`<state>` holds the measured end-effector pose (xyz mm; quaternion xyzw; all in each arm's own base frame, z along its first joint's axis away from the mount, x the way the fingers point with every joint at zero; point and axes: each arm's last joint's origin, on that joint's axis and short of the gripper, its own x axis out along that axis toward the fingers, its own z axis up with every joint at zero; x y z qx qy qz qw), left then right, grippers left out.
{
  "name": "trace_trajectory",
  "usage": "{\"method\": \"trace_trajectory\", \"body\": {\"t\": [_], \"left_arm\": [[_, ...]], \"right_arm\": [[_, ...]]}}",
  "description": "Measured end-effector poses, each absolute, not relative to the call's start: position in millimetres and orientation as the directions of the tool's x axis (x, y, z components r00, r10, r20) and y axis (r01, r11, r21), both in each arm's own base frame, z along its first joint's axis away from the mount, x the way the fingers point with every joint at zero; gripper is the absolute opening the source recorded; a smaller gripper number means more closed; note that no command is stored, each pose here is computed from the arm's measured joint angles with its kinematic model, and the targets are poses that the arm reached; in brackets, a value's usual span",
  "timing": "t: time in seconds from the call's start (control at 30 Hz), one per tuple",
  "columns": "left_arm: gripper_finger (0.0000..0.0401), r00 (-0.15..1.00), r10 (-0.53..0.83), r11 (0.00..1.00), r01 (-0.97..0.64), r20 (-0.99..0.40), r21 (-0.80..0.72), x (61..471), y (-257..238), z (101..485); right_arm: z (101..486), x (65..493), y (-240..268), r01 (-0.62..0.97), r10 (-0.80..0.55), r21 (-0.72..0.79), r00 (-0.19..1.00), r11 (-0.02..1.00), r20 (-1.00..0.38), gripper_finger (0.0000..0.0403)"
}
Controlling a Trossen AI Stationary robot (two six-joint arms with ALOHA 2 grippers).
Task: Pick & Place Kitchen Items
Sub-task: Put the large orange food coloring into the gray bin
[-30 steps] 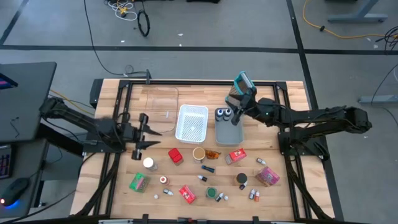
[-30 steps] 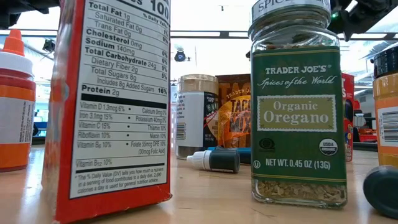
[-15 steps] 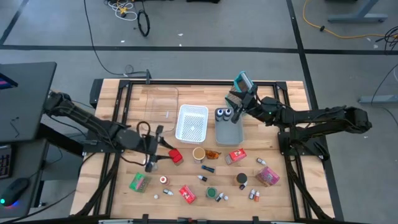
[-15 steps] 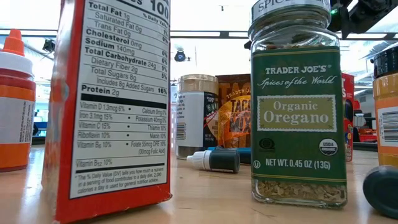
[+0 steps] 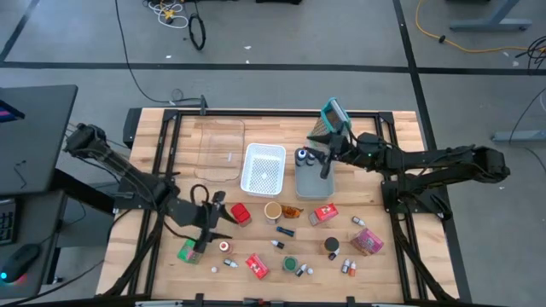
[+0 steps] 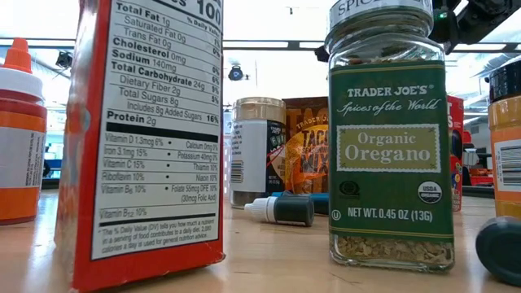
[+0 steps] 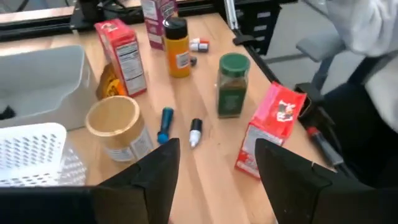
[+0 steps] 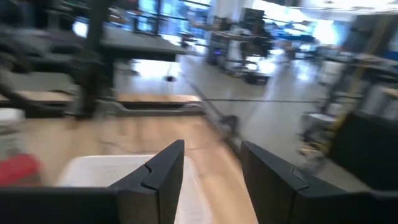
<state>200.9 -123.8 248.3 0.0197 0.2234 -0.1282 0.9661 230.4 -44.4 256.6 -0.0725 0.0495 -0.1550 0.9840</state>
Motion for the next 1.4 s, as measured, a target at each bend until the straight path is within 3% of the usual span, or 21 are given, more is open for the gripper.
{"method": "trace_trajectory", "body": {"t": [0.17,0.63,1.4], "left_arm": [[0.022,0.848,-0.256,0.966,0.237,-0.464,-0.1,192.2,-130.0,233.1],[0.022,0.837,-0.361,0.929,0.282,-0.412,-0.24,176.4,-130.0,192.9],[0.0219,0.746,-0.383,0.924,0.318,-0.544,-0.214,188.7,-142.6,156.1]], "right_arm": [[258.2,231.2,-41.9,0.224,-0.231,-0.107,0.971,0.969,-0.059,0.0169],[254.8,230.9,-41.8,0.224,-0.229,-0.062,0.969,0.973,-0.094,0.0169],[253.7,231.9,-36.1,0.202,-0.206,-0.048,0.973,0.978,-0.105,0.0169]]}}
